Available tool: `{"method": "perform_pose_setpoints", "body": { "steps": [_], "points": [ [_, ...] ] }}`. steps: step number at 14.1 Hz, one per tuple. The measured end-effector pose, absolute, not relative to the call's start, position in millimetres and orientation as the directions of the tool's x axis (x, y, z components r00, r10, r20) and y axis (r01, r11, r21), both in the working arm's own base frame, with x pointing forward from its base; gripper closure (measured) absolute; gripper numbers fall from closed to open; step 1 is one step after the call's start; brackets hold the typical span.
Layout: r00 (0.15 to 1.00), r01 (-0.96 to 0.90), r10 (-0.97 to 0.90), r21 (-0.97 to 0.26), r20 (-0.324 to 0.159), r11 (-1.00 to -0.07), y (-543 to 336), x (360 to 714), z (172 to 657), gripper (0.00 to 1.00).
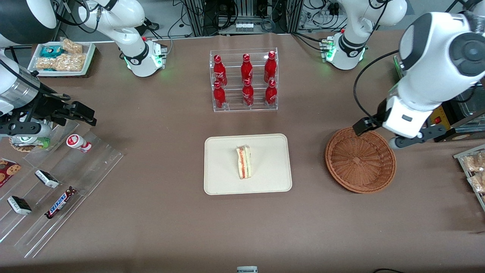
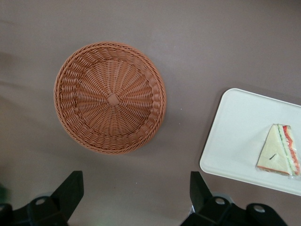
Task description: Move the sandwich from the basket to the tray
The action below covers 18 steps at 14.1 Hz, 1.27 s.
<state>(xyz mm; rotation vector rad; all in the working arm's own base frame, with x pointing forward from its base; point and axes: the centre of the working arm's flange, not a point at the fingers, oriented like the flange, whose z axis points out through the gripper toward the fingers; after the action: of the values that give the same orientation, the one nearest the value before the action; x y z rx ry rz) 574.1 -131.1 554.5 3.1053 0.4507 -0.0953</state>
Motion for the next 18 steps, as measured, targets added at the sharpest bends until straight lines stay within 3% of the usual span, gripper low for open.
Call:
{"method": "perform_pose_setpoints", "body": {
  "steps": [9,13,18],
  "points": [
    [0.982,0.175,0.172,0.047,-0.074,-0.983,-60,557,574,0.00],
    [0.996,0.025,0.022,0.029,-0.082,-0.999,-42,550,582,0.00],
    [1.000,-0.004,-0.004,-0.020,-0.019,-1.000,-30,552,619,0.00]
  ]
}}
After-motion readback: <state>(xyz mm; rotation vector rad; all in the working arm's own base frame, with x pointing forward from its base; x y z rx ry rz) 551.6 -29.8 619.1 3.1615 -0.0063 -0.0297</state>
